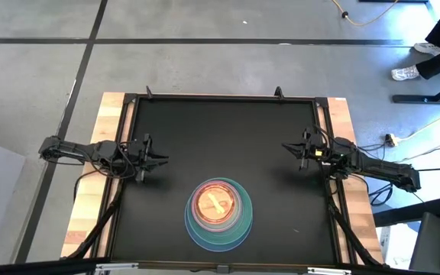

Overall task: Stack plastic plates
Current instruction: Return to Home Position

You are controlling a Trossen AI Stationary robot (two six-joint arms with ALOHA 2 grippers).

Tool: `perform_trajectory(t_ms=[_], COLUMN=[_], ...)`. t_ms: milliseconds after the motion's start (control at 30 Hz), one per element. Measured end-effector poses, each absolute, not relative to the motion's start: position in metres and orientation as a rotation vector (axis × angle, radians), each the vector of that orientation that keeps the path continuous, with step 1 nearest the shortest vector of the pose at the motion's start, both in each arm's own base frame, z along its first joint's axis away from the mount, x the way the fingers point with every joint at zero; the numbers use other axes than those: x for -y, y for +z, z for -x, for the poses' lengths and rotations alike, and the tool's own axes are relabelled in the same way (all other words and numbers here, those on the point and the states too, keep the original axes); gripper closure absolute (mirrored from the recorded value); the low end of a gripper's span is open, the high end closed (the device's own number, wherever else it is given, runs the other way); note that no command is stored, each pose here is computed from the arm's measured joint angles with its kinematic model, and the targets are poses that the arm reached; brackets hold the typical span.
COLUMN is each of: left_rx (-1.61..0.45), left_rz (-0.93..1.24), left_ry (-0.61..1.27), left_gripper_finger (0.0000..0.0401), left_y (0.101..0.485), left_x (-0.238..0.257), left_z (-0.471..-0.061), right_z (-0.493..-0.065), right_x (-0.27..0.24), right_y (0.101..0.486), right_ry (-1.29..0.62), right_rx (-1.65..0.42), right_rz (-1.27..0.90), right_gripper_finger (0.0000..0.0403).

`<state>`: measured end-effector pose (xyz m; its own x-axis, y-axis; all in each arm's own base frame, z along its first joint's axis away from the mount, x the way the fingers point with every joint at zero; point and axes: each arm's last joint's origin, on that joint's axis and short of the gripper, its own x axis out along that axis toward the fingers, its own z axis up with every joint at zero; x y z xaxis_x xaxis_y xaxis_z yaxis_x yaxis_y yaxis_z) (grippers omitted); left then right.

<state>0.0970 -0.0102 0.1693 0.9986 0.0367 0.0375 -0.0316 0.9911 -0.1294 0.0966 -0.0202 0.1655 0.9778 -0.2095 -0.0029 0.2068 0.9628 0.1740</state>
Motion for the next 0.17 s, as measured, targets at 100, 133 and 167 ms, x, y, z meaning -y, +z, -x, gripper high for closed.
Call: perform_trajectory(t_ms=[100,133,167], left_rx=[0.040,0.040,0.040], left_rz=[0.129,0.129,0.129], left_ry=[0.034,0.034,0.034], left_gripper_finger=[0.0323,0.0323,0.0323], left_y=[0.1693,0.1693,0.1693], left_x=[0.0102,0.0102,0.0102], left_z=[-0.0970,-0.0970,-0.0970], right_z=[-0.0966,-0.0966,-0.0966], right_x=[0.0202,0.0202,0.0202], right_y=[0.1655,0.1655,0.1655], right_ry=[-0.211,-0.211,-0.211], right_rx=[0.016,0.016,0.016], right_rz=[-0.175,-0.175,-0.175], right_gripper_finger=[0.0398,0.0398,0.0398])
